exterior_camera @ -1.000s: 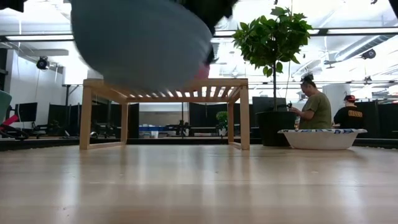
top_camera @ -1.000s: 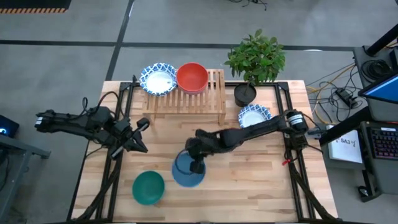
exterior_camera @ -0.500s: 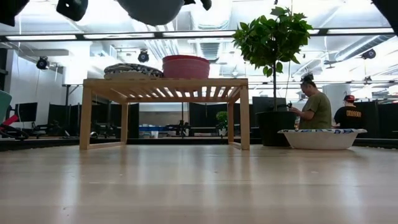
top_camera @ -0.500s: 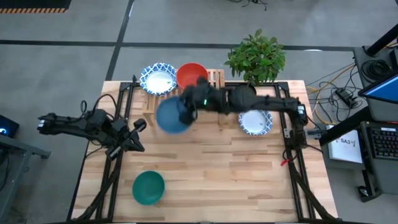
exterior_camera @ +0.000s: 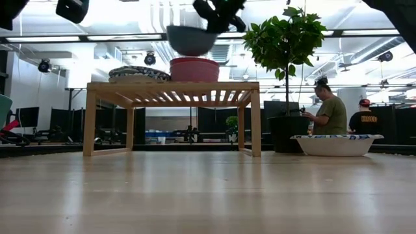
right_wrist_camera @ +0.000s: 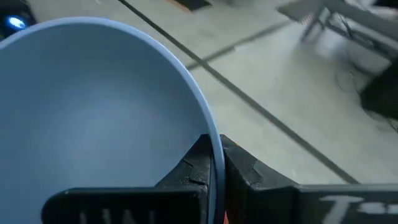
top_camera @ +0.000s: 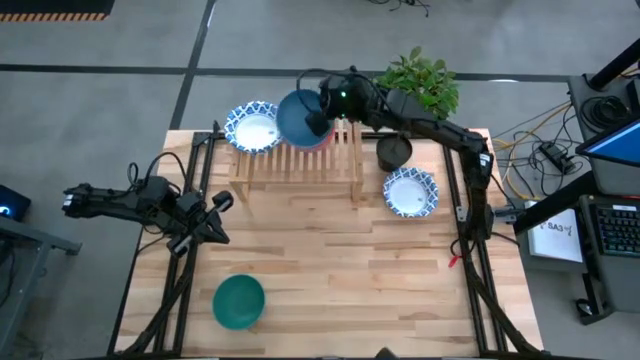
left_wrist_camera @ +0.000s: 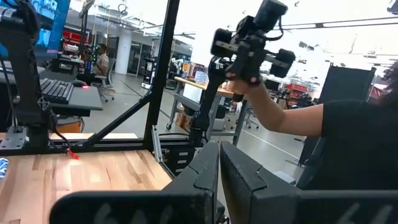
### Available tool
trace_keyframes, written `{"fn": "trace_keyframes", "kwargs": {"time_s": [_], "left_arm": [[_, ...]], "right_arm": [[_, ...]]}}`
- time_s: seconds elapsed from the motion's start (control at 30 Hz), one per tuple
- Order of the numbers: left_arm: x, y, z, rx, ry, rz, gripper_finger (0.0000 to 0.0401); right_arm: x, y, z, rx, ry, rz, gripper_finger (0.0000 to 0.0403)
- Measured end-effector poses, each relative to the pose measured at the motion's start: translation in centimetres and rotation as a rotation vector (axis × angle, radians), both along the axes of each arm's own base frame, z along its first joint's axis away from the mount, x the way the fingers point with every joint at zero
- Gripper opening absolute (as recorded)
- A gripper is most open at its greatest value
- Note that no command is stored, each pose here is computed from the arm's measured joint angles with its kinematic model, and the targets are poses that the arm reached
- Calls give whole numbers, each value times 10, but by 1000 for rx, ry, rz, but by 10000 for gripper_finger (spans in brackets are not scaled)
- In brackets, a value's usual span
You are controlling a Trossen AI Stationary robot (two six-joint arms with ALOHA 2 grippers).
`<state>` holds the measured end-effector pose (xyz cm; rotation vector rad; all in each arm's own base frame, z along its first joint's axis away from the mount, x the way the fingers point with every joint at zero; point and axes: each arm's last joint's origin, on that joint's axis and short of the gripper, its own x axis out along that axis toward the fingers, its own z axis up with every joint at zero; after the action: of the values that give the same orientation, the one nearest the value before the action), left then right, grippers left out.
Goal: Place and stack bowls onto a shelf
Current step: Stack the blue bowl on top of the orange bowl on the shelf
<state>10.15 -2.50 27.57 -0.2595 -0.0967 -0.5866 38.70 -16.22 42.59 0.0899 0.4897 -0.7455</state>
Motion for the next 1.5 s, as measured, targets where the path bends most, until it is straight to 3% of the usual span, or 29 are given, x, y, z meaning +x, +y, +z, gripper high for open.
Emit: {"fn": "trace_keyframes", "kwargs": {"time_s": [0.13,0.9,1.1,1.3,1.5], "left_arm": [[-1,0,0,0,-4,0,0],[-1,1,3,-19,-30,42,0],[0,1,3,-35,-19,39,0],[0,1,3,-39,-16,38,0],[0,1,3,-46,-12,37,0]], "right_arm": [[-4,-11,-5,23,13,-32,20],[0,-7,-4,-46,47,29,116],[15,22,-10,-89,82,179,94],[25,44,-28,-105,124,251,54],[14,56,-29,-194,18,284,13]]}}
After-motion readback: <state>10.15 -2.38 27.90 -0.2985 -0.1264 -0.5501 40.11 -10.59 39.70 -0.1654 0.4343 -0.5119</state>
